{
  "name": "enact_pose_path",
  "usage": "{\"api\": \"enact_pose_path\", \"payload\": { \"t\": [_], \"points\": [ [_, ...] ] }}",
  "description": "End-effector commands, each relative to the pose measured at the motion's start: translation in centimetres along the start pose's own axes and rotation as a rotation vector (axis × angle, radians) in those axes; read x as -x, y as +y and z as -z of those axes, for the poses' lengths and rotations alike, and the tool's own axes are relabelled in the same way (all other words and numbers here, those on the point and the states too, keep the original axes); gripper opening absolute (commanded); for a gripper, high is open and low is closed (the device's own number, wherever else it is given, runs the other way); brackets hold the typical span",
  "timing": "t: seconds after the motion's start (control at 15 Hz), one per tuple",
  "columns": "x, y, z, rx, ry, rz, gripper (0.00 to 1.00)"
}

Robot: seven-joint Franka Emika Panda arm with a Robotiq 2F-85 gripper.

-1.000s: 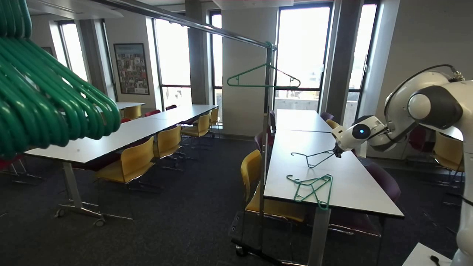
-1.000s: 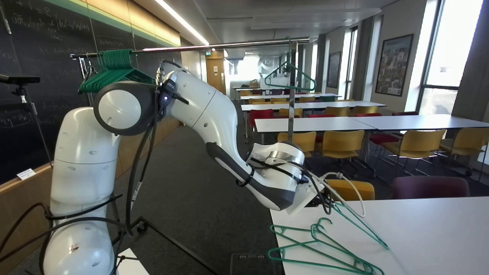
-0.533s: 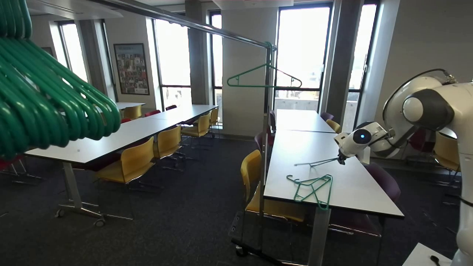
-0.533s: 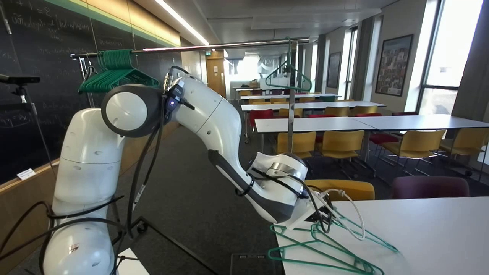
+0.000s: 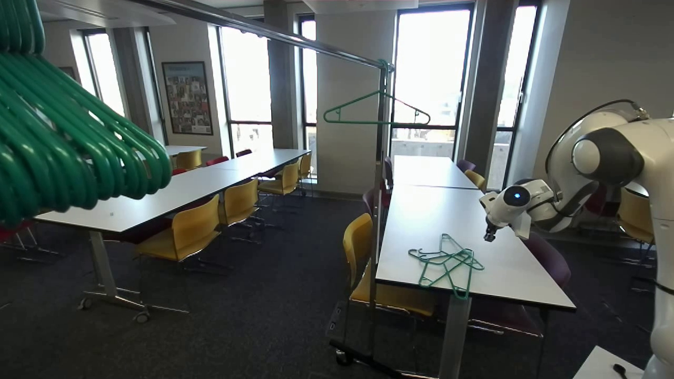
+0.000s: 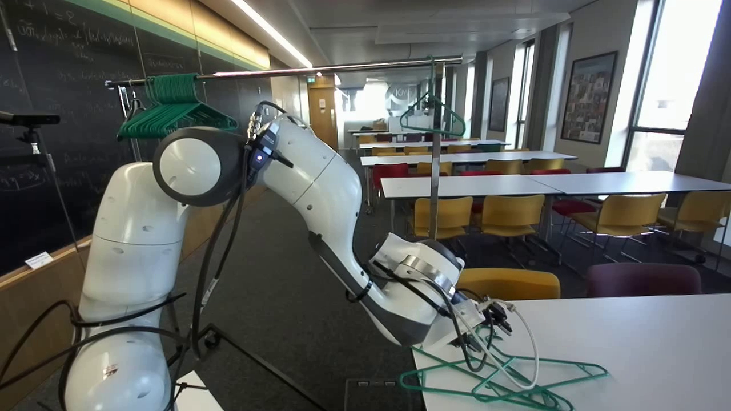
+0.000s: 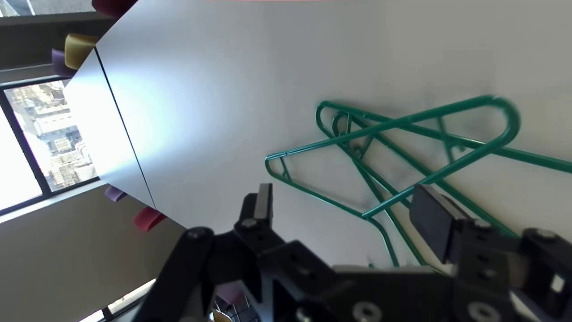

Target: Put one hanger from the rail on the table.

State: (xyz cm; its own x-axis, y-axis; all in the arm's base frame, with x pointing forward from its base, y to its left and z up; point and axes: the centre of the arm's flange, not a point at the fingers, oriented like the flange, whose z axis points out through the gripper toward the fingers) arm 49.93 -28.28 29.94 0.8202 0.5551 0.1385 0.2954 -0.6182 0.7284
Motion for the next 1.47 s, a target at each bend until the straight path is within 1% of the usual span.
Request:
{"api": "enact_pose_path", "payload": {
  "t": [0.0, 0.2, 0.47, 0.67, 0.8, 0.93, 1.07, 1.2, 1.33, 1.4],
  "points": [
    [-1.0, 0.9, 2.2, -0.153, -0.016, -0.080, 1.00],
    [-1.7, -1.4, 4.7, -0.284, 0.029, -0.147, 1.00],
    [-3.4, -5.6, 9.1, -0.441, 0.148, -0.232, 1.00],
    [-5.2, -9.0, 13.0, -0.537, 0.244, -0.315, 1.00],
    [-6.4, -11.2, 15.5, -0.608, 0.279, -0.380, 1.00],
    [-7.3, -13.4, 17.4, -0.684, 0.270, -0.467, 1.00],
    [-8.0, -15.5, 18.8, -0.740, 0.230, -0.567, 1.00],
    [-8.6, -16.9, 19.8, -0.749, 0.187, -0.687, 1.00],
    [-9.1, -17.3, 20.6, -0.771, 0.157, -0.806, 1.00],
    [-8.8, -23.4, 16.6, -0.757, 0.167, -0.715, 1.00]
  ]
}}
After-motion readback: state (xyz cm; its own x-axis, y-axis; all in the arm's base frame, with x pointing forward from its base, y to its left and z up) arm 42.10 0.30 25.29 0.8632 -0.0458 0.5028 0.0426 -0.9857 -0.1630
